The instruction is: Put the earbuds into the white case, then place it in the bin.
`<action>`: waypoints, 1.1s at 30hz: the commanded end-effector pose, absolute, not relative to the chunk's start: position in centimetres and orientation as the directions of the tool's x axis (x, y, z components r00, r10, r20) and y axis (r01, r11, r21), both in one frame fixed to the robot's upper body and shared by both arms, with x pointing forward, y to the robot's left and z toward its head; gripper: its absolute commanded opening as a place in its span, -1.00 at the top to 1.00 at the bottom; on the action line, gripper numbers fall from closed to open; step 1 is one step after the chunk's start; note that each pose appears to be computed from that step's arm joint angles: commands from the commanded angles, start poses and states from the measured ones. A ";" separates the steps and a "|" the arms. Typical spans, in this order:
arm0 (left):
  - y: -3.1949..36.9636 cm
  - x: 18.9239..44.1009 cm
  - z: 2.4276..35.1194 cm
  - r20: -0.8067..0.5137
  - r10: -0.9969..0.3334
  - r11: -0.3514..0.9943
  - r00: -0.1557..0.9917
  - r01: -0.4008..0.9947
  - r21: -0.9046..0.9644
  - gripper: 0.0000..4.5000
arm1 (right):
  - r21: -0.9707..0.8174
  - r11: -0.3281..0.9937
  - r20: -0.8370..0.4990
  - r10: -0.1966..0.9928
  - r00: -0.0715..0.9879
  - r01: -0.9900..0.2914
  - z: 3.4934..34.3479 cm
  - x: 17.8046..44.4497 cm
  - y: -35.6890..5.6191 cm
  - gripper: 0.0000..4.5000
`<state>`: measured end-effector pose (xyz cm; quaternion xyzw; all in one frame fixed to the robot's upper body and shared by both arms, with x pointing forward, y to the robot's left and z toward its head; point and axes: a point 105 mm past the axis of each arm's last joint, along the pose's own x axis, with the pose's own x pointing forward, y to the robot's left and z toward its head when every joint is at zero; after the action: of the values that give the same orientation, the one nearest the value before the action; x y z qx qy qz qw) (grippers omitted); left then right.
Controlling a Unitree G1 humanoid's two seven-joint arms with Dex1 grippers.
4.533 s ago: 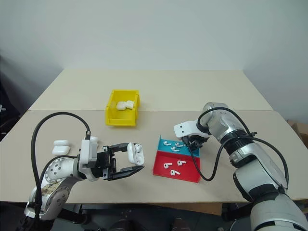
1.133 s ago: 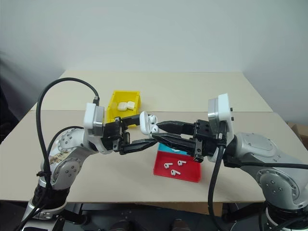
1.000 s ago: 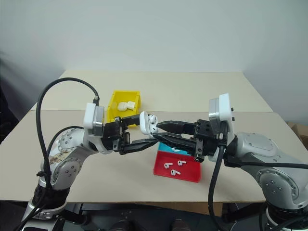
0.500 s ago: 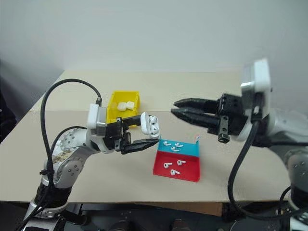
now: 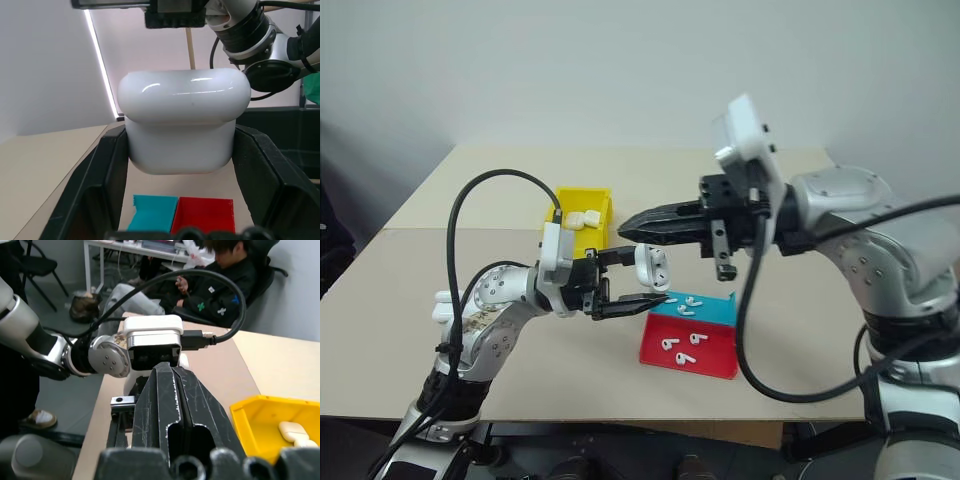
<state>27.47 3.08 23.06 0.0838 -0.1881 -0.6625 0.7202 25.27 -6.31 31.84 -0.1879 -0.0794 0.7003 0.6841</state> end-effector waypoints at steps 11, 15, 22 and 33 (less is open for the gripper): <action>2.9 27.3 24.1 0.191 -0.980 0.139 0.060 0.891 0.433 -0.24 | -0.469 -0.162 -0.364 0.931 0.023 -0.868 29.5 26.6 -6.2 0.99; 3.2 27.2 24.1 0.194 -0.979 0.145 0.066 0.893 0.427 -0.24 | -0.485 -0.150 -0.375 0.925 0.051 -0.861 29.3 26.7 -7.1 0.99; 3.2 27.3 24.0 0.201 -0.977 0.153 0.073 0.894 0.422 -0.24 | -0.519 -0.083 -0.236 0.971 0.049 -0.851 32.0 26.2 -7.5 0.99; 3.9 27.2 24.1 0.208 -0.972 0.184 0.106 0.897 0.401 -0.24 | -0.550 -0.076 -0.156 0.988 0.013 -0.832 33.2 24.7 -7.4 0.99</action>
<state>27.82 3.82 23.19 0.0840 -0.1967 -0.6326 0.7443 26.08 -8.07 32.36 -0.2477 -0.1304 0.6759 0.6818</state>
